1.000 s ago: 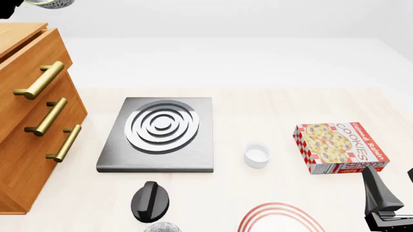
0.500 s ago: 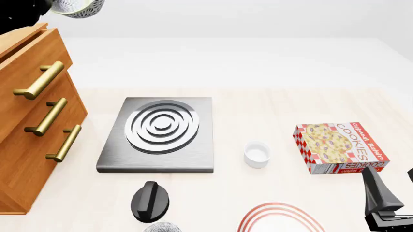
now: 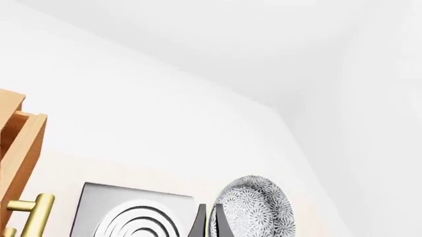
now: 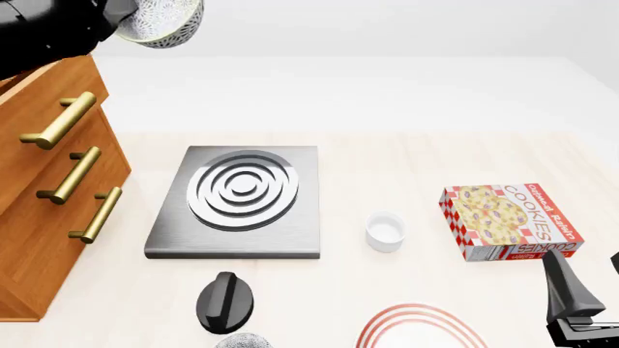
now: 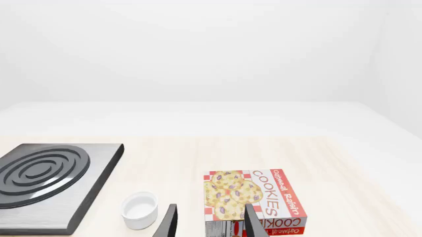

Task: Pick the akita bowl on the wooden cabinet and place it on the plate.

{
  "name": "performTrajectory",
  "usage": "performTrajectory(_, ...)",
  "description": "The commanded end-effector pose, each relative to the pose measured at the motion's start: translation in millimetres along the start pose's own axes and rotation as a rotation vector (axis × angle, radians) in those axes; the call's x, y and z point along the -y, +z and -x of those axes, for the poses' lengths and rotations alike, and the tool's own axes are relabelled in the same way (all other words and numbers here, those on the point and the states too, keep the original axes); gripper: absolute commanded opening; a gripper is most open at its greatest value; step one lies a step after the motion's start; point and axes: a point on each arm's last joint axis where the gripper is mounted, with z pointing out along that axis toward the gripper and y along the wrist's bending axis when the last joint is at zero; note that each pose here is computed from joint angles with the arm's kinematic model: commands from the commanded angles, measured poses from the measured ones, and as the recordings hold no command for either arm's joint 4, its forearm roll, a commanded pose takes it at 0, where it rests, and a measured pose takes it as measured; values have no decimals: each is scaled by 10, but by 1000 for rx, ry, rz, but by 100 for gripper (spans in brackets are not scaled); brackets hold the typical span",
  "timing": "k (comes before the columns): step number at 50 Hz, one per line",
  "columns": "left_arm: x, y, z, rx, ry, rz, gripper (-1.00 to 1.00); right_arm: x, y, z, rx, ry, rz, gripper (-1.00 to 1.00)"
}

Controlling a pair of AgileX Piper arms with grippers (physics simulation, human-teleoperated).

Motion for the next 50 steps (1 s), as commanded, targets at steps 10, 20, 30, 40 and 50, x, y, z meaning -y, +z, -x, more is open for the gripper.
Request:
performTrajectory(10,139,-29,-257,-90,16,-66,-100,0,0,0,0,0,0,100)
performTrajectory(20,199,-68,-323,-110,30,-95,-100,0,0,0,0,0,0,100)
performTrajectory(30,223,-74,-460,-149,38,-116,-100,0,0,0,0,0,0,100)
performTrajectory(40,264,-88,-554,-180,54,-137,-100,0,0,0,0,0,0,100)
performTrajectory(50,312,-110,-579,-196,68,-155,-100,0,0,0,0,0,0,100)
